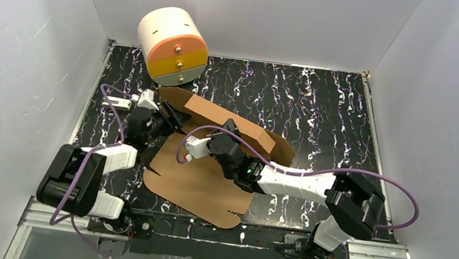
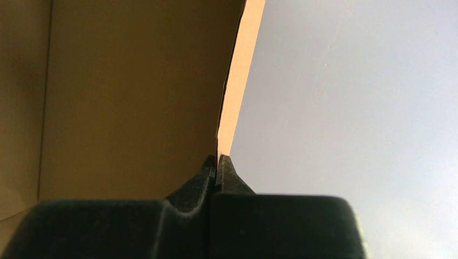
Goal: Fold the paper box
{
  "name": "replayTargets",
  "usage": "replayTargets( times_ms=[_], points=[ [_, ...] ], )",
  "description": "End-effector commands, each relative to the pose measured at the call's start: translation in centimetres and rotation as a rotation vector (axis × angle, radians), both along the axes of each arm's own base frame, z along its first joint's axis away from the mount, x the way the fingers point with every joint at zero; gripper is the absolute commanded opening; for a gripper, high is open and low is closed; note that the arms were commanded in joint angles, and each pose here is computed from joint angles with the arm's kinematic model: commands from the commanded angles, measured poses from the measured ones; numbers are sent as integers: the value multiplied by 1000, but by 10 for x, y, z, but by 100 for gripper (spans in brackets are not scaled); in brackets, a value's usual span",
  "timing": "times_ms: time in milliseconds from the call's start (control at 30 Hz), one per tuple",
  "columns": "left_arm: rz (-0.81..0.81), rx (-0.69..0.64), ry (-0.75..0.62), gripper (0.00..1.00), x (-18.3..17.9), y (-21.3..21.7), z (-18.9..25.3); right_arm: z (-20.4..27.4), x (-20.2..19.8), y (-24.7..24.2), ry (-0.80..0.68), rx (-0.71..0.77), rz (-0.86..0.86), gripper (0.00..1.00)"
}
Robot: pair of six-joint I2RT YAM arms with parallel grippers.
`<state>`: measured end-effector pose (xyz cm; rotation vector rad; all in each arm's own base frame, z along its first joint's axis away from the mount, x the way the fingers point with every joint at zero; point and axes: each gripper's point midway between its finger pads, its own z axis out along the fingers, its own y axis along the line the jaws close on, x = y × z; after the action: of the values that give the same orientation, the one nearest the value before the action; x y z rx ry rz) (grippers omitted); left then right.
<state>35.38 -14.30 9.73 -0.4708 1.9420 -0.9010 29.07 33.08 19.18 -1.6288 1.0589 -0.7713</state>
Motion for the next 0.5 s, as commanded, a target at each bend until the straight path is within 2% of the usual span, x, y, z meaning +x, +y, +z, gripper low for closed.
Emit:
replayTargets(
  times_ms=[0, 267, 467],
  points=[
    [122, 43, -33, 64, 4, 29, 19, -57, -18, -10, 160, -139, 47, 0],
    [343, 107, 37, 64, -4, 77, 27, -61, -19, -7, 166, -127, 53, 0],
    [397, 171, 68, 64, 1, 105, 44, -58, -17, -3, 153, -122, 66, 0]
  ],
)
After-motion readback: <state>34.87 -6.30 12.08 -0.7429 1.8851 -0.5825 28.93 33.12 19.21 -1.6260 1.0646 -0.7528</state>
